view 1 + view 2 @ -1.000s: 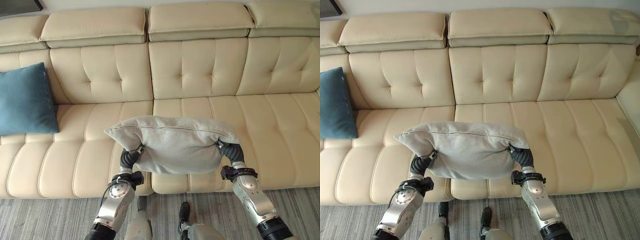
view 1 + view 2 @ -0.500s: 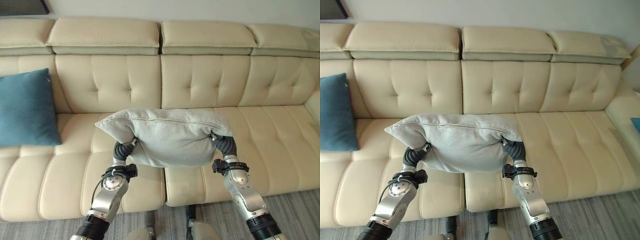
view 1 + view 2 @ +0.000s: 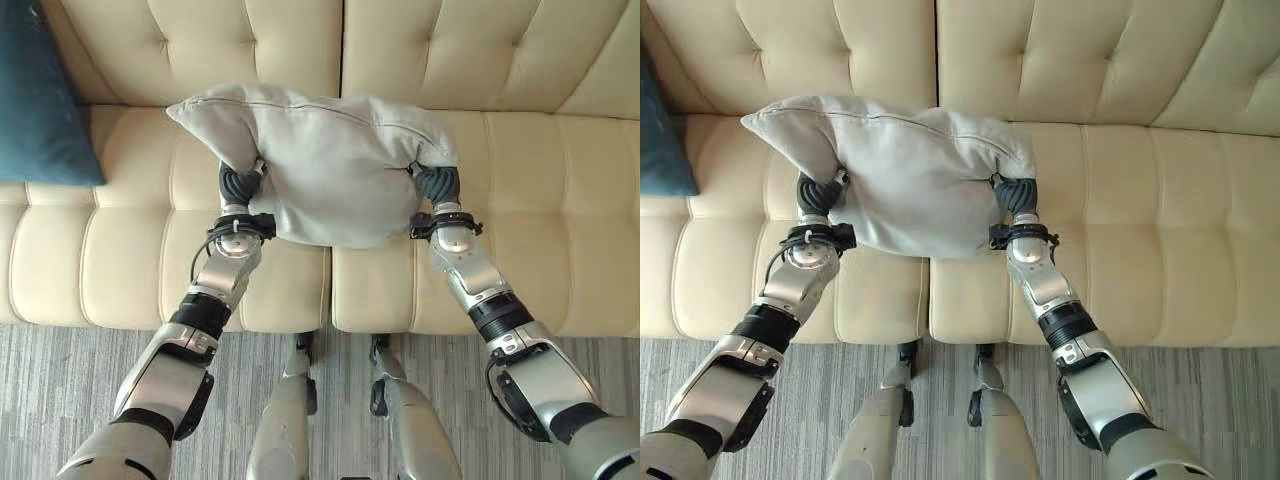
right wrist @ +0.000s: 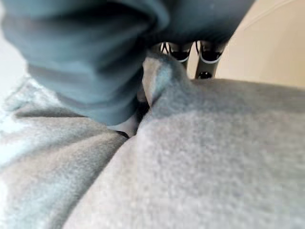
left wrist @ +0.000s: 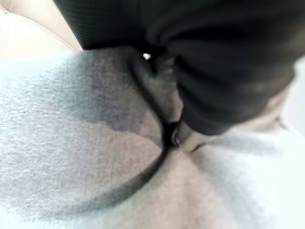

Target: Pick up all the scattered cushions and arrange them neatly on the sofa.

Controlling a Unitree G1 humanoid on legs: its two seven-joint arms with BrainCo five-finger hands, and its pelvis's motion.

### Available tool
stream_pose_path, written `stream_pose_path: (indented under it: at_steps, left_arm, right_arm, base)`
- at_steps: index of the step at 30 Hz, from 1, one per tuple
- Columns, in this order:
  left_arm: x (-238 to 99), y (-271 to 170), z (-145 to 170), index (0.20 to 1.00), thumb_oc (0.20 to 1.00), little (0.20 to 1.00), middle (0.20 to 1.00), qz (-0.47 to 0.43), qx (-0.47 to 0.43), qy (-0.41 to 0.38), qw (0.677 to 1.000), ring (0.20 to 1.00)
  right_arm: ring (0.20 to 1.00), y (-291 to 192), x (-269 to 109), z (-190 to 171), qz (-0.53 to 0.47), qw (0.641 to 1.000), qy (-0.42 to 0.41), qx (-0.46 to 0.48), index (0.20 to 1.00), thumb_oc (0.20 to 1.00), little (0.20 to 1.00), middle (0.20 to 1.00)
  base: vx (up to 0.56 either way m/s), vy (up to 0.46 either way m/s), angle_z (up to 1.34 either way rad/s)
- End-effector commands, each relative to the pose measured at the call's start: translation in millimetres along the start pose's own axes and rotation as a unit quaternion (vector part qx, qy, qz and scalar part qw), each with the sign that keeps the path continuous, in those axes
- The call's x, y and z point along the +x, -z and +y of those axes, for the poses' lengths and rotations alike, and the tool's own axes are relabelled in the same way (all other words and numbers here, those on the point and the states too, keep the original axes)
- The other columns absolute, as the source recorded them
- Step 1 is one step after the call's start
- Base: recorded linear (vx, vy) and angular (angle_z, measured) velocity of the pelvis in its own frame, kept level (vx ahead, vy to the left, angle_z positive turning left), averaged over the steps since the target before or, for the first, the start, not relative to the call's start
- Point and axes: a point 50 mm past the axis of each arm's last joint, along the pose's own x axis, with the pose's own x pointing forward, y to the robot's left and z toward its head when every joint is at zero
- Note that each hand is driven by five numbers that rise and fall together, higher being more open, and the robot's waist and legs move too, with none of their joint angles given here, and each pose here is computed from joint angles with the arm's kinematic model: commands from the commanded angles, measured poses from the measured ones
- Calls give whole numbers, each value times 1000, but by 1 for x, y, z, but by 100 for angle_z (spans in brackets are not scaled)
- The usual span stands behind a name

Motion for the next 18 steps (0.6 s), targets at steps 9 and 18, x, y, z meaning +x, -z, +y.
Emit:
stream_pose_path:
  at_steps: [9,18]
  left_arm:
    - [54,-30,68,1000,1000,1000,1000,52,-167,-124,977,1000]
    - [-20,60,120,1000,1000,1000,1000,124,-122,-145,974,1000]
  right_arm:
    - [1000,-14,39,-91,51,976,199,76,1000,1000,1000,1000]
    - [1000,58,-39,-156,99,951,272,103,1000,1000,1000,1000]
  base:
    - [28,20,-6]
    - [85,40,-1]
